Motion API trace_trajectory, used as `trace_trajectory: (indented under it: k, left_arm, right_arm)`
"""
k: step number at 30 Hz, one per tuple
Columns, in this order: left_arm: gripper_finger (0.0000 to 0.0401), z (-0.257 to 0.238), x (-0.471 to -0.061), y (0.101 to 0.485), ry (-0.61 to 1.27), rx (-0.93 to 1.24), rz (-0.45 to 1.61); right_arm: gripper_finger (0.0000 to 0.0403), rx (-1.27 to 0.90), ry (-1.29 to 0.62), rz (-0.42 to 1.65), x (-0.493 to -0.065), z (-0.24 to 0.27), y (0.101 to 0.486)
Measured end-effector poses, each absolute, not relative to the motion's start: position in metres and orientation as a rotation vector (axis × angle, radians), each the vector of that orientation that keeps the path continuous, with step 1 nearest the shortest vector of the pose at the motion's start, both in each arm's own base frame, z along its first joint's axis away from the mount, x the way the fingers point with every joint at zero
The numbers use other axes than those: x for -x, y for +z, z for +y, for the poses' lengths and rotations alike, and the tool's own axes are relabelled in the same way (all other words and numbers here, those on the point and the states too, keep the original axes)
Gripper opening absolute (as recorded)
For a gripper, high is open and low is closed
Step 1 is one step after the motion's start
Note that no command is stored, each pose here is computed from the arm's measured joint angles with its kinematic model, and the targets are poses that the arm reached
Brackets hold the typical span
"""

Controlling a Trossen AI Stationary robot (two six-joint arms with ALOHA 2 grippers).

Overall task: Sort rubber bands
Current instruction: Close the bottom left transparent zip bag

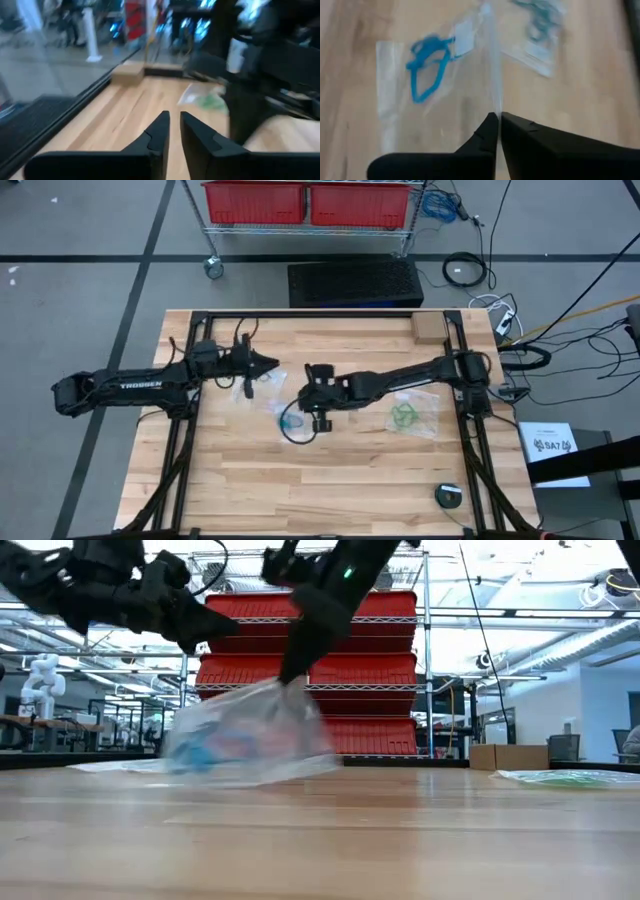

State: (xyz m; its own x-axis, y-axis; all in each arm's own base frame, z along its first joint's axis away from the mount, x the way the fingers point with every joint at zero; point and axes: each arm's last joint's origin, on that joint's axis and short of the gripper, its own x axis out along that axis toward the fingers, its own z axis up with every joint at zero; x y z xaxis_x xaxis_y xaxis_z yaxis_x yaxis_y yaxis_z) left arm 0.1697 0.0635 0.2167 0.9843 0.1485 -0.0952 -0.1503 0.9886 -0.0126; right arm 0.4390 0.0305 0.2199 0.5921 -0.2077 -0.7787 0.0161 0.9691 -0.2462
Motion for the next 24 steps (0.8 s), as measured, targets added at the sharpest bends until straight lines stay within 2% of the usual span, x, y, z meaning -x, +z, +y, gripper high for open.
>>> trace_trajectory:
  k: [7,12,15,24]
  left_arm:
    - [0.0013,0.061,-0.157,0.199,0.048,0.025,-0.053]
    - [0.0005,0.060,-0.156,0.199,0.038,0.078,-0.067]
    - [0.0022,0.058,-0.157,0.200,0.023,0.068,-0.070]
    - [0.0125,0.053,-0.158,0.202,-0.030,0.060,-0.092]
  right_arm:
    - [0.0000,0.292,-0.279,0.963,-0.398,0.036,0.273]
    - [0.0000,0.326,-0.350,0.897,-0.381,0.040,0.302]
    - [0.0000,0.348,-0.376,0.862,-0.374,0.040,0.314]
    - [0.0000,0.427,-0.414,0.836,-0.367,0.038,0.326]
